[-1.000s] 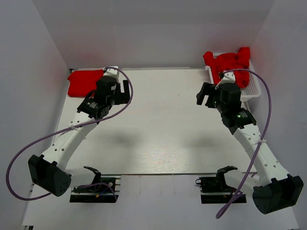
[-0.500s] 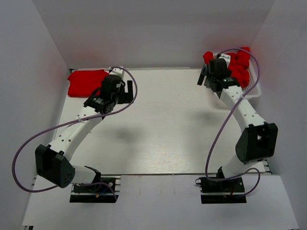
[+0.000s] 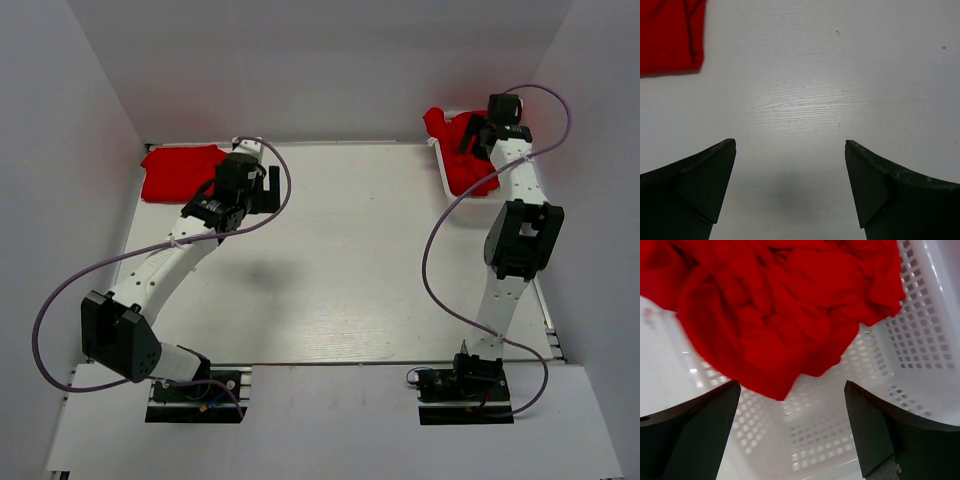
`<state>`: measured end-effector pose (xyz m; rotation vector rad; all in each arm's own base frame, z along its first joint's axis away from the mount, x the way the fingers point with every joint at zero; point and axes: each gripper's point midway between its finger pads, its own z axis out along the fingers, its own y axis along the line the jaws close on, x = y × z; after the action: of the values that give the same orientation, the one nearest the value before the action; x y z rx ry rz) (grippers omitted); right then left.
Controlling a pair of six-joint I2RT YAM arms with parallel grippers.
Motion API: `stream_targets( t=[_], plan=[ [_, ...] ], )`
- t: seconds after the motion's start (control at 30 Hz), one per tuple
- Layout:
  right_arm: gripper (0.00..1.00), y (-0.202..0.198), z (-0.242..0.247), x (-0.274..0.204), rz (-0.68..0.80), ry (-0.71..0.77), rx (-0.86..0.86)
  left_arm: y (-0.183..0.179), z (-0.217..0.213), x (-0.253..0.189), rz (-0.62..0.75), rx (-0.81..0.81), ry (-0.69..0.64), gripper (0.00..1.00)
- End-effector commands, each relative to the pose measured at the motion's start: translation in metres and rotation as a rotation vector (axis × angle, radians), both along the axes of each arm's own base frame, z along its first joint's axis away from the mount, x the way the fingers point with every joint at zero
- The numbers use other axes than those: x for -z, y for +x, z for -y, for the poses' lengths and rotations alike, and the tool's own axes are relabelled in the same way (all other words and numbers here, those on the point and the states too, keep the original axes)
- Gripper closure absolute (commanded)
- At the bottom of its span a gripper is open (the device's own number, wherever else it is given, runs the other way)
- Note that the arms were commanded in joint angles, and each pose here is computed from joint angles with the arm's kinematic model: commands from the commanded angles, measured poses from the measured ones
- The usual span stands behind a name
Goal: Fold and stack the t-shirts
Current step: Grab crumpled tshirt from bin with the right arm
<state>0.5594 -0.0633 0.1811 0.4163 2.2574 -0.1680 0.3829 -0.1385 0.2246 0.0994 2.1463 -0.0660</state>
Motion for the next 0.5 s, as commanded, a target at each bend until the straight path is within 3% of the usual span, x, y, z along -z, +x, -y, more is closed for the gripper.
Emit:
stream_targets(
  t=[0.0,0.13,0.47],
  plan=[
    [0.10,0.008,0.010,0.003,-0.006,-0.018,-0.095,0.010,-0.009,-0.024,0.073,-0.067,-0.018,0.00],
    [0.10,0.020,0.046,0.011,0.020,-0.047,-0.036,0.015,-0.005,-0.015,0.053,-0.062,-0.022,0.00],
    [0.29,0.061,0.064,0.070,0.072,-0.017,-0.120,0.027,0.001,0.013,-0.013,-0.061,-0.011,0.00]
  ],
)
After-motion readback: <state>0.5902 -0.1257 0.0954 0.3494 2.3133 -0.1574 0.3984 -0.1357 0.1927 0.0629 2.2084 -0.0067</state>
